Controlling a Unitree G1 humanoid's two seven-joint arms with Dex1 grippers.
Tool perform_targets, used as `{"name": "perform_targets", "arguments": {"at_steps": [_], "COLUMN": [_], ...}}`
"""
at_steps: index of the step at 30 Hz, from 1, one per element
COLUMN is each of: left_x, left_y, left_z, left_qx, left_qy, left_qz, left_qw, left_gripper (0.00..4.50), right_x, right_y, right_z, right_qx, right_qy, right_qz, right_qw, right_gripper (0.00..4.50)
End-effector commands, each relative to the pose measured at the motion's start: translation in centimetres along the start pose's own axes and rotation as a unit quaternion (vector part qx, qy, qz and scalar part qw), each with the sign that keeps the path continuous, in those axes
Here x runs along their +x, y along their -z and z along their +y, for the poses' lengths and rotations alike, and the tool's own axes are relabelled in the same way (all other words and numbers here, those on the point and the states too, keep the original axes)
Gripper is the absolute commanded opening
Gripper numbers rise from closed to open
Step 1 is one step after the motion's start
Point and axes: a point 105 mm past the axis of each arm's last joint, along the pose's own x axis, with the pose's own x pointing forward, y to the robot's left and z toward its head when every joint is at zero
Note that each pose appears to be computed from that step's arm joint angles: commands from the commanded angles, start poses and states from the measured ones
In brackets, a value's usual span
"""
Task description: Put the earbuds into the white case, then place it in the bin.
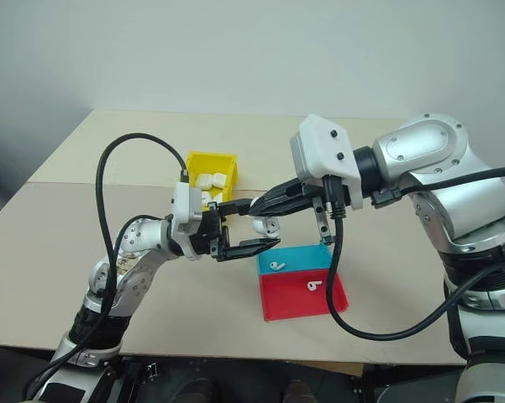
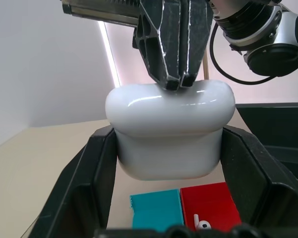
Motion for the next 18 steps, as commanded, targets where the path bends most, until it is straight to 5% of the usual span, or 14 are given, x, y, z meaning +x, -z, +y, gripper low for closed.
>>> {"name": "perform_targets", "arguments": {"at_steps": [1, 18], "left_x": [0.2, 0.0], "left_y": [-2.6, -2.5], "left_z": [-0.2, 0.0], "left_qx": [0.048, 0.053], "left_qy": [0.008, 0.003], "left_qz": [-0.041, -0.042], "left_qw": [0.998, 0.998], "left_gripper": [2.82, 2.82], "right_x": [-1.0, -2.0], "right_y": [0.8, 1.8], "right_z": [-0.4, -0.6], "right_qx": [-0.014, -0.037], "right_qy": [0.017, 0.035], "right_qz": [0.040, 0.065], "right_qw": [0.999, 0.997], "right_gripper": [0.05, 0.05]}}
